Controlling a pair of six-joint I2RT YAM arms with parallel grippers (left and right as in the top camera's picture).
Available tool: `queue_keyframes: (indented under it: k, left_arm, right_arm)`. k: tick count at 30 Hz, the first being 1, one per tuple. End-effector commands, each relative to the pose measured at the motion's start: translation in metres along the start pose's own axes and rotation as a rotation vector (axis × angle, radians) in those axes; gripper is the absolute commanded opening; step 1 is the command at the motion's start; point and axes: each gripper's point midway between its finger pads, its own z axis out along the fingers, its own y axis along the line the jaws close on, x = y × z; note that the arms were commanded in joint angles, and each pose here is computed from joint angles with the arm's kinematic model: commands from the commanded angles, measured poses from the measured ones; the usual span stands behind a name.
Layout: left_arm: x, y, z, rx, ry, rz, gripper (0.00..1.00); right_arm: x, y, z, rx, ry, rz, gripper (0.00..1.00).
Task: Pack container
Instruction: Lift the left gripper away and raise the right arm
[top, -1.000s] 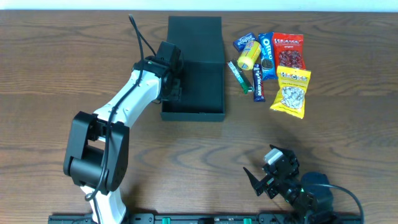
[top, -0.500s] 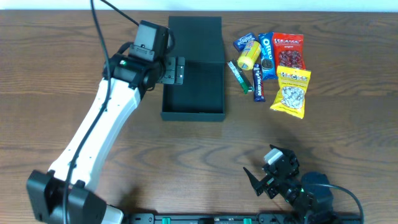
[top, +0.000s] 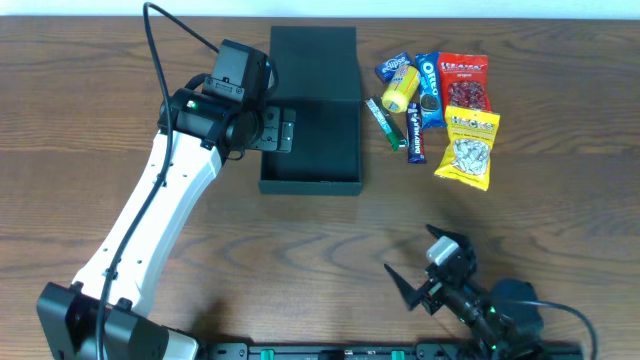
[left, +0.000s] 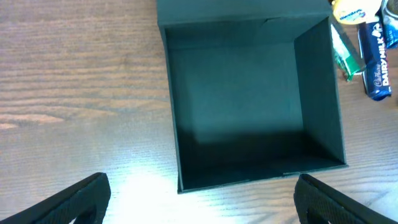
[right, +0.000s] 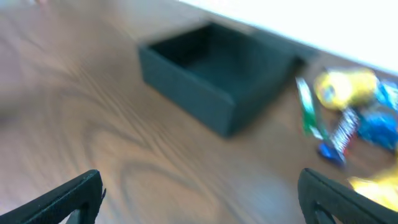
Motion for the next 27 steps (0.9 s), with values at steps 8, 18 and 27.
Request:
queue_keyframes:
  k: [8,18,27]
  left_arm:
    - [-0.002,-0.001,-0.004,0.005,-0.008,0.013,0.95]
    - [-0.009,-0.002,-0.004,0.011,-0.036,0.045,0.96]
    - [-0.028,-0.006,-0.005,0.018,-0.114,0.154,0.95]
  right_arm:
    - [-0.041,0.051,-0.012,-0.338,-0.096,0.452,0.99]
    - [-0.062,-0.008,-0.004,-0.051,-0.233,0.487,0.99]
    - [-0.087,-0.085,0.010,0.155,-0.143,0.421,0.99]
